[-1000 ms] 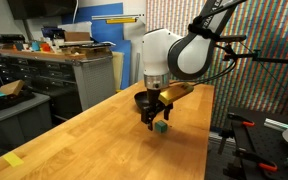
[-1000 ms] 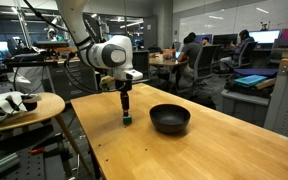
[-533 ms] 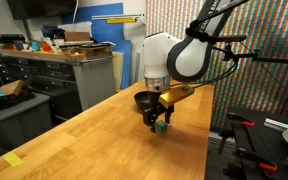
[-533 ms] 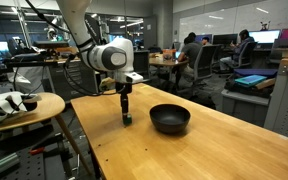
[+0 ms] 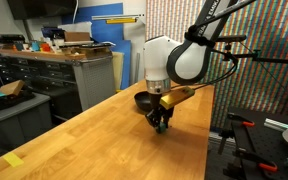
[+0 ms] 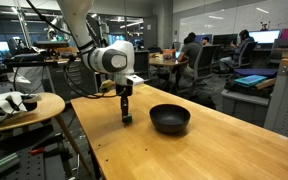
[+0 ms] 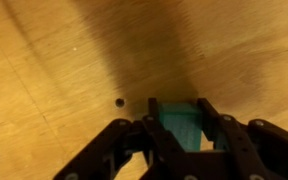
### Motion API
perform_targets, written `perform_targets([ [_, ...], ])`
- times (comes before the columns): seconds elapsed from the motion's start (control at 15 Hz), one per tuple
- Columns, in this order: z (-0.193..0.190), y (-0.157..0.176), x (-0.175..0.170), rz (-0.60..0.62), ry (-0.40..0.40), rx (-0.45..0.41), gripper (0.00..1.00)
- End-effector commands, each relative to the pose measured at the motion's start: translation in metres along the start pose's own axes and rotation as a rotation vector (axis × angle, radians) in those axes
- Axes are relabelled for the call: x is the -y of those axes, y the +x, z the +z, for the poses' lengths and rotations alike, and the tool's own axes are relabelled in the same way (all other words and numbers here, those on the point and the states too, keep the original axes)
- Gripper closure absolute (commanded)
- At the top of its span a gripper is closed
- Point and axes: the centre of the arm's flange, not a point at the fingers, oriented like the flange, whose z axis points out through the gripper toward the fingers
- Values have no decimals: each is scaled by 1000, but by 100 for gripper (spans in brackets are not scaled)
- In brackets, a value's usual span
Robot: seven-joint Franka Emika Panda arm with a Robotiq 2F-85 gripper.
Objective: Put the green block inside the black bowl
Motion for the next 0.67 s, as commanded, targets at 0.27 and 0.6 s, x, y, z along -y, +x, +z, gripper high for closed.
perform_targets([
  [0.27, -41, -10, -5, -13, 8, -50, 83],
  [0.6, -96, -15, -12, -41, -17, -102, 83],
])
